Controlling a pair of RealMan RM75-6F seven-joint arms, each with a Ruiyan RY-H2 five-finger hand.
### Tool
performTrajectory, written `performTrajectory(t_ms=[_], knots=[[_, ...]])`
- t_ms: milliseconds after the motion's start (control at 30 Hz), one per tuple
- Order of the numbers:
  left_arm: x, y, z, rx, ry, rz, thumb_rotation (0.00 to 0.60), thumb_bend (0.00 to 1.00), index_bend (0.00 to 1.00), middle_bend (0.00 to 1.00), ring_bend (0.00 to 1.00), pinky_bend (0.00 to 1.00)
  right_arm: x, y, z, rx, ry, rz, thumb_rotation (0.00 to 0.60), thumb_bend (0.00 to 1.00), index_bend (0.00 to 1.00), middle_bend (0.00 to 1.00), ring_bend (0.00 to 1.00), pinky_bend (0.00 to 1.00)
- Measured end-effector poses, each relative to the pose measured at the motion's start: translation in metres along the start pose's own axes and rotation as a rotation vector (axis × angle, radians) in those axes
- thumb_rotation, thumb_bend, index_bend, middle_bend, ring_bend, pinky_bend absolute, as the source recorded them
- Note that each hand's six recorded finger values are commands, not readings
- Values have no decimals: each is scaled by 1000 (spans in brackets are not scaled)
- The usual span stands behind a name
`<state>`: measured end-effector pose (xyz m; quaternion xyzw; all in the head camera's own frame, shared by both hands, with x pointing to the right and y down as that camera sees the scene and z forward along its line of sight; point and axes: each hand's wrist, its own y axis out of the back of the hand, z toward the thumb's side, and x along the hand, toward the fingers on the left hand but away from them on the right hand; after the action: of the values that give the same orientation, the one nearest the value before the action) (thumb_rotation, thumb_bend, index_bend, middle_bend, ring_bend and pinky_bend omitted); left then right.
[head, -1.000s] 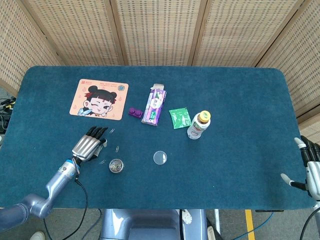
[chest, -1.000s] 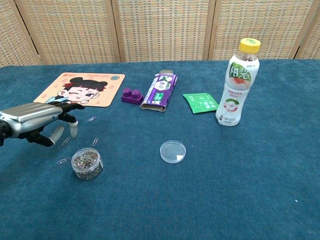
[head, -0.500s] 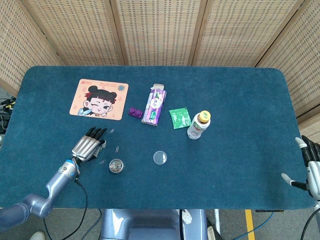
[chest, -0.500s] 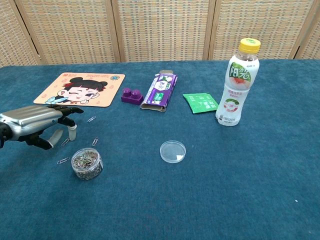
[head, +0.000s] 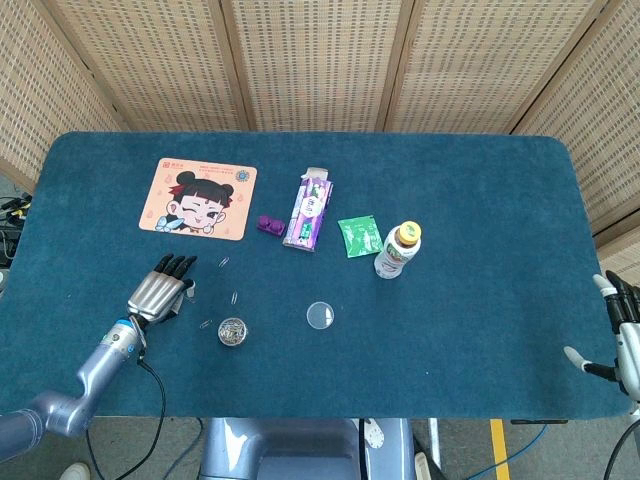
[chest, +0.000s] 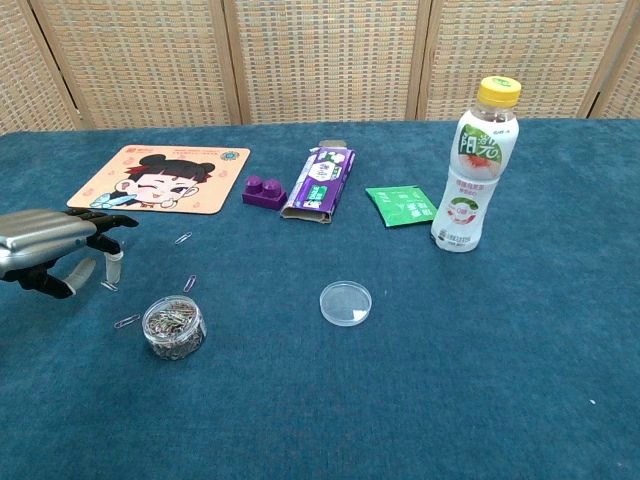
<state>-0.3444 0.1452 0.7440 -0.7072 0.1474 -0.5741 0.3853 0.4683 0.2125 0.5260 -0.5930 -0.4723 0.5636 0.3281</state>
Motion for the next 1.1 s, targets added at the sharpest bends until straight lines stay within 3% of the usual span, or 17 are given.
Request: performTrajectory(t_ms=[67,133,200,333,500,667,1100], knots=[[-2,4,-1,-15,0,19,600,705,442,0,0,0,0,0,0,0,0,0,600,0,0,0,0,0],[-4,10,-1,-36,-8,51,600,522,424,0,0,0,0,0,0,0,0,1,600,0,0,0,0,0],[-6,17,-1,-49,-20,81,600,422,422,0,0,0,0,-1,1,1,1,2,600,0,0,0,0,0],[-11,23,0,-29,-54,113,600,324,425,0,0,0,0,-1,1,1,1,3,600,0,0,0,0,0],[-13,19,-5,2,-54,105,600,304,478,0,0,0,0,-1,0,0,-1,2,600,0,0,0,0,0],[-11,13,-11,0,-35,92,600,371,489,0,0,0,0,-2,0,6,0,5,600,0,0,0,0,0],[-3,5,-7,-14,-35,83,600,314,489,0,0,0,-1,-3,0,13,-1,10,600,0,0,0,0,0]])
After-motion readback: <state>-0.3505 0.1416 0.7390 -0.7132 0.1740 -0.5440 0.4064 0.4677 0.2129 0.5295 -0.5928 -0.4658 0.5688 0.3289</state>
